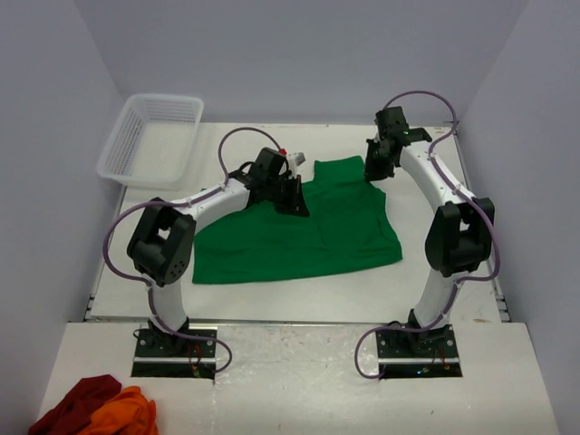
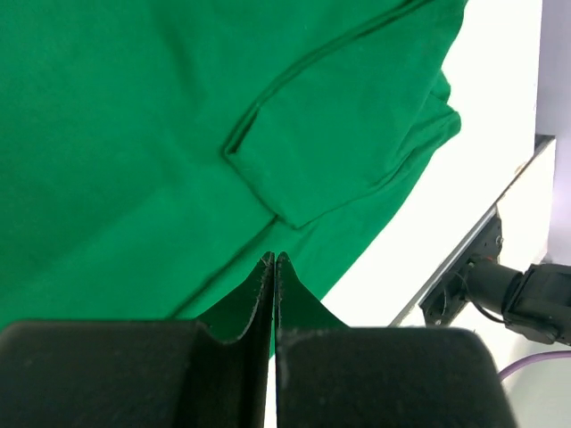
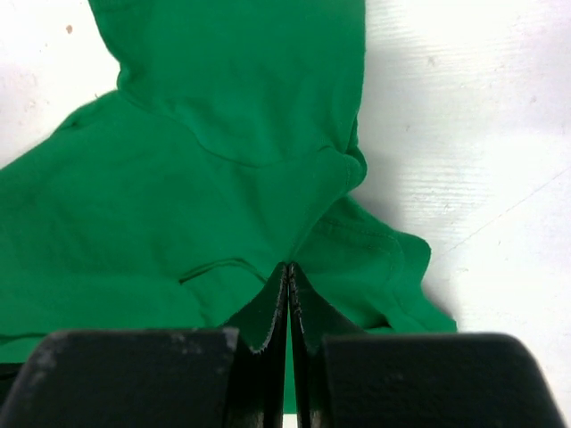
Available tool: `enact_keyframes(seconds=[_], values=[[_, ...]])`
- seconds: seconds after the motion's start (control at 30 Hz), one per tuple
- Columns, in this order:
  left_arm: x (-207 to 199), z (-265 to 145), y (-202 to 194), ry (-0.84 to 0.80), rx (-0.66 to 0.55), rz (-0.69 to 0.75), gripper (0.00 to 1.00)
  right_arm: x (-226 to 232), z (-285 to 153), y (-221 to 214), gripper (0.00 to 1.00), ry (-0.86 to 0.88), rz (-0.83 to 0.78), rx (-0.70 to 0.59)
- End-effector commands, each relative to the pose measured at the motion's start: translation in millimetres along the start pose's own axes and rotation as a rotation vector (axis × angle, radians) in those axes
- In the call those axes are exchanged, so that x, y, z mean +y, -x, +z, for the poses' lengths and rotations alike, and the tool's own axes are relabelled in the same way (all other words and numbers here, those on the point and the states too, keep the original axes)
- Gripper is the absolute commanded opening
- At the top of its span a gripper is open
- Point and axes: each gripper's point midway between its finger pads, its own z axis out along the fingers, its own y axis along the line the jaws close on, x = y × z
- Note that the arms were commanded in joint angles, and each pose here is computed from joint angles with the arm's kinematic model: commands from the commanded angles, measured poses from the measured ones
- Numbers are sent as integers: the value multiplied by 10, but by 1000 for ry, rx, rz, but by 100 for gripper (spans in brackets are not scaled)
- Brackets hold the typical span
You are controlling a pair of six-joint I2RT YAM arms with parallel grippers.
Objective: Fold and stack the t-shirts
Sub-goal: Grap the side of the flattened tshirt furthest away from the robot with both arms
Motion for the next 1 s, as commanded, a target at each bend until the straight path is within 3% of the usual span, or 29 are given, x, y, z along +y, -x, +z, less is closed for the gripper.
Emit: enact_keyframes(seconds=[0.0,0.13,0.33,0.47,0.6,0.77,0.97], values=[[-224,-56,-60,-96,-17,6,0,45,-146,-5,0,-7,2,-54],[-130,-111,-212,-57,-12,17,0,127,-266,-121,0,27,2,-68],[396,-446,-314,263,-84,0,13,468,-346,-476,0,70,-70,-39],[833,-772,-440,483,-133,-47,15,712,-235,-731,0,97,-99,0],[992,-978,-591,451,-153,-121,9,852,-5,-1046,0,82,-139,71],[1253,-1077,-748,438,-157,-186,8,924,147,-1282,0,64,-176,109],[1209,-969,-780,390,-132,-213,7,779,106,-1090,0,-41,-184,29]])
